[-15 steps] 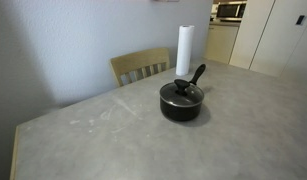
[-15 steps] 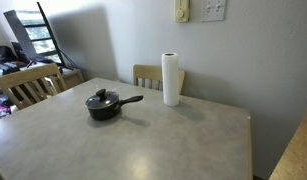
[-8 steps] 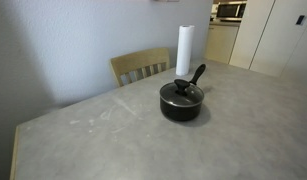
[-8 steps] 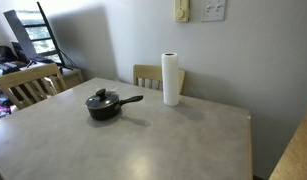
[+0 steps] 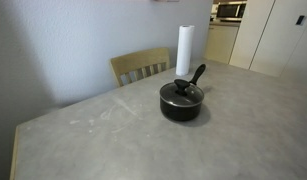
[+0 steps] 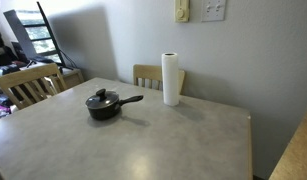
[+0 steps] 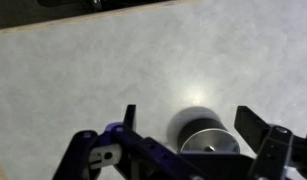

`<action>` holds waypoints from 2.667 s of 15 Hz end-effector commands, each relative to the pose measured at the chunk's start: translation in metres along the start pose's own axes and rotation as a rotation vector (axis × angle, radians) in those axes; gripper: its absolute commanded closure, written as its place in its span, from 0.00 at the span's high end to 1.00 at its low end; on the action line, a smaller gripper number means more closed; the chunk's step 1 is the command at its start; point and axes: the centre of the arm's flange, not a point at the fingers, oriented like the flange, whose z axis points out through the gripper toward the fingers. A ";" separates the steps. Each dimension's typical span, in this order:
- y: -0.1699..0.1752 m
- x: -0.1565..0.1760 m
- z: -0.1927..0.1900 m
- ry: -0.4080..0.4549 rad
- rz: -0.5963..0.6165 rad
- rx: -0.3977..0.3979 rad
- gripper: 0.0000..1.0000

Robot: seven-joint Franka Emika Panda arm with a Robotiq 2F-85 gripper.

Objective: Remove the lid from the pot and put it on the table

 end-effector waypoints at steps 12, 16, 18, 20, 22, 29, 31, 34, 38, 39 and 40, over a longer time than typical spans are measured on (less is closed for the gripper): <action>-0.043 0.085 0.052 0.007 -0.090 0.036 1.00; -0.048 0.122 0.060 0.058 -0.124 0.037 1.00; -0.055 0.140 0.069 0.065 -0.154 0.032 1.00; -0.067 0.159 0.080 0.065 -0.170 0.025 1.00; -0.089 0.181 0.093 0.065 -0.191 0.019 1.00; -0.145 0.232 0.147 0.000 -0.274 -0.027 1.00; -0.141 0.214 0.148 0.010 -0.273 -0.014 1.00; -0.143 0.223 0.154 0.007 -0.274 -0.015 1.00; -0.136 0.239 0.172 0.010 -0.274 -0.014 1.00; -0.133 0.243 0.178 0.007 -0.278 -0.023 1.00; -0.131 0.246 0.184 0.000 -0.283 -0.027 1.00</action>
